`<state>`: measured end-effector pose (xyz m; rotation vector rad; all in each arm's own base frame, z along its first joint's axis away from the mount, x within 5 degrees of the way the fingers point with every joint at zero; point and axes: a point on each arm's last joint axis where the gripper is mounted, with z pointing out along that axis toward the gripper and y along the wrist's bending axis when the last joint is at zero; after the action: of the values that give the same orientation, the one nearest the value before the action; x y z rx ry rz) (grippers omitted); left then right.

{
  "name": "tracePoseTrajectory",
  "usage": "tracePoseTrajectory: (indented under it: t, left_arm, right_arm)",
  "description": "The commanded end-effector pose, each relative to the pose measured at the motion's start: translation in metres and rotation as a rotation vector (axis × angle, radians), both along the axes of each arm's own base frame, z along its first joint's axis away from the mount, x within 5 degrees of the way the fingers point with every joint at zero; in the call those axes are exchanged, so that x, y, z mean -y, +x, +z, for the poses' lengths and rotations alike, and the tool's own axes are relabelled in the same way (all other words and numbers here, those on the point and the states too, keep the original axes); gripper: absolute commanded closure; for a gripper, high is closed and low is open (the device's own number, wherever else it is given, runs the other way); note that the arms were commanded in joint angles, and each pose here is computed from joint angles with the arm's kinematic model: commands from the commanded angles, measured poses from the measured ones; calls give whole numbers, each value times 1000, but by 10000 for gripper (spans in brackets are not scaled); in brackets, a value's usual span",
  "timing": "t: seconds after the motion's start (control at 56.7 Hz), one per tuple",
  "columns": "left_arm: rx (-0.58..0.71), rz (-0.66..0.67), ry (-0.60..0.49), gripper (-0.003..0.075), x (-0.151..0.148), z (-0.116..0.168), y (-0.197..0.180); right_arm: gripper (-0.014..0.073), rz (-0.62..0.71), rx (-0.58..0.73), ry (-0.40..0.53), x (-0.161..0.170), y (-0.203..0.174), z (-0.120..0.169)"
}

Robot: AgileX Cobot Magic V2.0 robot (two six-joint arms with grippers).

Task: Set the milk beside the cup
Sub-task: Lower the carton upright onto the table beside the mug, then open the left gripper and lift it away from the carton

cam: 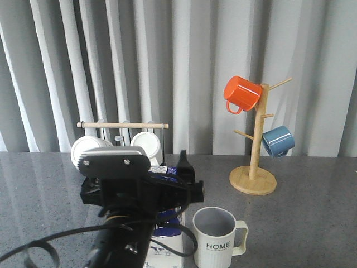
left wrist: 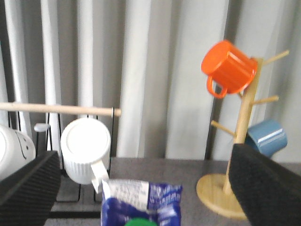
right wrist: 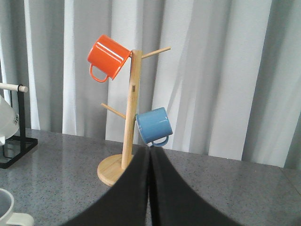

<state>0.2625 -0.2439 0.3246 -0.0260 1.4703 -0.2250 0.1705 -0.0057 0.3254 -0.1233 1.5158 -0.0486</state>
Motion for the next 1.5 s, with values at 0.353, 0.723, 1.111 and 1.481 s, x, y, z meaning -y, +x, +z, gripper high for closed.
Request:
tracePoseTrajectory:
  t: [0.353,0.723,1.111,1.481]
  left_arm:
    - [186,64,47,729,-77,114,-57]
    - [148,252,-107,727,-111,122,-68]
    - [300,-258,-97,727,-70,140,-80]
    - [18,-586,-3,727,-56,99,-66]
  right_arm:
    - [603,28,85,-7,-2,0,15]
    - [603,28,85,-7,-2,0,15]
    - [603,28,85,-7,-2,0,15]
    - [603,28,85,-7,-2,0,15]
